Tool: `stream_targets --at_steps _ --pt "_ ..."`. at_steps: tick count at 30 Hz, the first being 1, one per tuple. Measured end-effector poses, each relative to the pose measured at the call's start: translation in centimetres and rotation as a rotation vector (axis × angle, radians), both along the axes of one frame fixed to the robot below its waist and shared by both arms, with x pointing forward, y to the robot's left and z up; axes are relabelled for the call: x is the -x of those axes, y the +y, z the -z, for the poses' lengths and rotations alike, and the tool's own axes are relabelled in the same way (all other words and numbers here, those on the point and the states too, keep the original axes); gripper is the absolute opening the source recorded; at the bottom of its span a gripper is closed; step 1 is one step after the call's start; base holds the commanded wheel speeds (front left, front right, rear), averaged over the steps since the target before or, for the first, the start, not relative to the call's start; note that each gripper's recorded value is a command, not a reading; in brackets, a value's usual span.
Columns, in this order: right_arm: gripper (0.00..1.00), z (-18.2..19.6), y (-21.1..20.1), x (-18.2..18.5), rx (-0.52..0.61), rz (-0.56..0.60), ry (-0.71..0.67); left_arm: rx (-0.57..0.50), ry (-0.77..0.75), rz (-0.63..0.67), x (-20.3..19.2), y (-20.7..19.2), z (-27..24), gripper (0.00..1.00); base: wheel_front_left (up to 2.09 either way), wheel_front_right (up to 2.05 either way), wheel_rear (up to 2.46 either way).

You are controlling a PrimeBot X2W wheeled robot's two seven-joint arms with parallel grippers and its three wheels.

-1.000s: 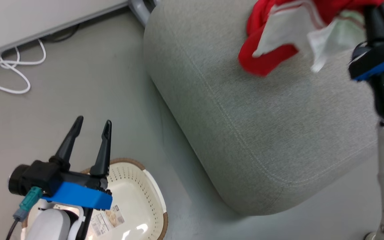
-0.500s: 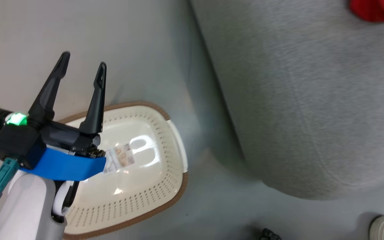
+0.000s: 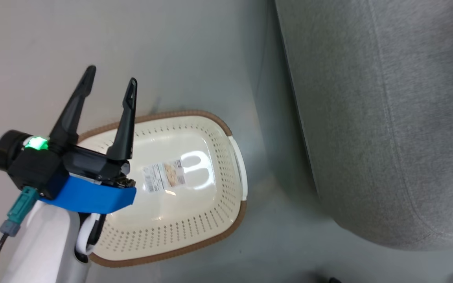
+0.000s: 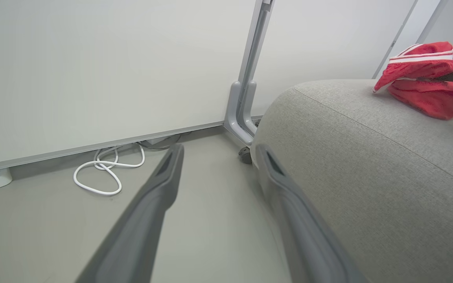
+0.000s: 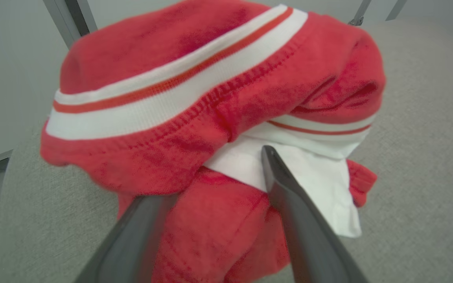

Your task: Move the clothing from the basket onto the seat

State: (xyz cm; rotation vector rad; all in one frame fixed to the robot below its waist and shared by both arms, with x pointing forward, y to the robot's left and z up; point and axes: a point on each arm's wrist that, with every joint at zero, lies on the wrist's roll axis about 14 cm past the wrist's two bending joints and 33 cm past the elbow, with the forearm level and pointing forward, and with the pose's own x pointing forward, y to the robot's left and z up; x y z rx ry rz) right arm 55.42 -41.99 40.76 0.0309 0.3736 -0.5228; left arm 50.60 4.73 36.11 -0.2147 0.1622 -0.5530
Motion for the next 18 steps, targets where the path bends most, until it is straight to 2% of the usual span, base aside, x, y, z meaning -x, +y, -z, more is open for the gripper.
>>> stream_targets --at_steps 11,18 --pt "1.0 -4.7 5.6 4.5 0.05 -0.193 -0.064 0.035 -0.045 -0.086 3.7 1.3 -6.6 1.0 0.0 0.0 0.0" --pt "1.0 -8.7 10.3 9.1 0.056 -0.323 -0.196 0.056 -0.078 -0.183 7.4 3.4 -10.2 1.0 0.0 0.0 0.0"
